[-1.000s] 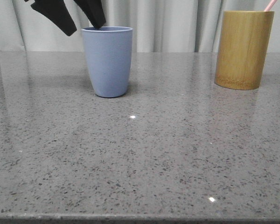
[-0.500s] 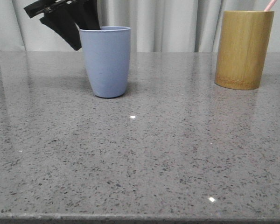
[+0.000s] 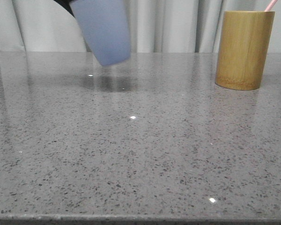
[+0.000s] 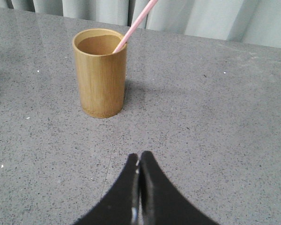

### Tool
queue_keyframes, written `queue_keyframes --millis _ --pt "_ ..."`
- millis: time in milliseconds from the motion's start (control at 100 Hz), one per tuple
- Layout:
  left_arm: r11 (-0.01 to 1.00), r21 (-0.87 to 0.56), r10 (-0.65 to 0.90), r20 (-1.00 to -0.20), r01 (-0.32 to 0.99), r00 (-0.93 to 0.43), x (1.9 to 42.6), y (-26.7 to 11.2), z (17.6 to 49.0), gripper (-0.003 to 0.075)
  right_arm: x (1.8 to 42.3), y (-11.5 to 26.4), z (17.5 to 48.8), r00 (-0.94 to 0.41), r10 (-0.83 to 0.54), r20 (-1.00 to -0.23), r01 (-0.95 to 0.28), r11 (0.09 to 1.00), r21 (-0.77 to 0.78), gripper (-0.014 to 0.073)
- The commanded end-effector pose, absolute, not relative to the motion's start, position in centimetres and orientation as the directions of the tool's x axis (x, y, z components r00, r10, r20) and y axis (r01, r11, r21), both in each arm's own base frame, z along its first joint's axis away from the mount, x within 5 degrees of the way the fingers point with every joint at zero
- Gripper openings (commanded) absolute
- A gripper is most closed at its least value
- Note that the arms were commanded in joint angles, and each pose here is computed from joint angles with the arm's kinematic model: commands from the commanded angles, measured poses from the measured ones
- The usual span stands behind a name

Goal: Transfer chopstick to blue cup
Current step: 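Carry the blue cup with the left gripper back toward its starting spot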

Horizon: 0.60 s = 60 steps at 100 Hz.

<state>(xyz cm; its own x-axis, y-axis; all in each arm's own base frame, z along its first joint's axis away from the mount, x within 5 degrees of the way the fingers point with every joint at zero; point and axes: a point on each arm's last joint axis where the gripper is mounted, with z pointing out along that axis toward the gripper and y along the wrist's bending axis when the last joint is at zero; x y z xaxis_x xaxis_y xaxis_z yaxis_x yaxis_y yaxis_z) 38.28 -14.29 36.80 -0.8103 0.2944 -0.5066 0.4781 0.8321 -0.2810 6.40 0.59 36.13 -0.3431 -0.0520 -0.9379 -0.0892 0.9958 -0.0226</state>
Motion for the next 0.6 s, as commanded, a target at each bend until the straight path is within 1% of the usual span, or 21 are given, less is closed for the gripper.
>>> queue_keyframes --millis 0,170,270,370,590 --pt "0.852 -0.262 0.231 -0.591 0.454 -0.773 36.2 -12.1 41.5 -0.0019 6.5 0.5 37.5 -0.253 -0.056 -0.966 -0.083 0.996 -0.036 -0.0066" --pt "0.911 -0.194 0.170 -0.625 0.363 -0.762 35.3 -8.4 43.3 -0.0019 6.5 0.5 37.5 -0.252 -0.056 -0.966 -0.083 0.996 -0.036 -0.0066" --pt "0.930 -0.166 0.163 -0.616 0.329 -0.770 34.7 -7.1 43.2 -0.0019 6.5 0.5 37.5 -0.248 -0.055 -0.967 -0.082 0.996 -0.036 -0.0066" --pt "0.952 -0.110 0.174 -0.574 0.286 -0.800 34.4 -5.8 41.9 -0.0019 6.6 0.5 37.6 -0.240 -0.055 -0.969 -0.082 0.996 -0.036 -0.0066" --pt "0.969 -0.130 0.130 -0.455 0.210 -0.881 34.3 -3.6 38.0 -0.0019 6.6 0.5 37.7 -0.228 -0.054 -0.972 -0.081 0.996 -0.036 -0.0066"
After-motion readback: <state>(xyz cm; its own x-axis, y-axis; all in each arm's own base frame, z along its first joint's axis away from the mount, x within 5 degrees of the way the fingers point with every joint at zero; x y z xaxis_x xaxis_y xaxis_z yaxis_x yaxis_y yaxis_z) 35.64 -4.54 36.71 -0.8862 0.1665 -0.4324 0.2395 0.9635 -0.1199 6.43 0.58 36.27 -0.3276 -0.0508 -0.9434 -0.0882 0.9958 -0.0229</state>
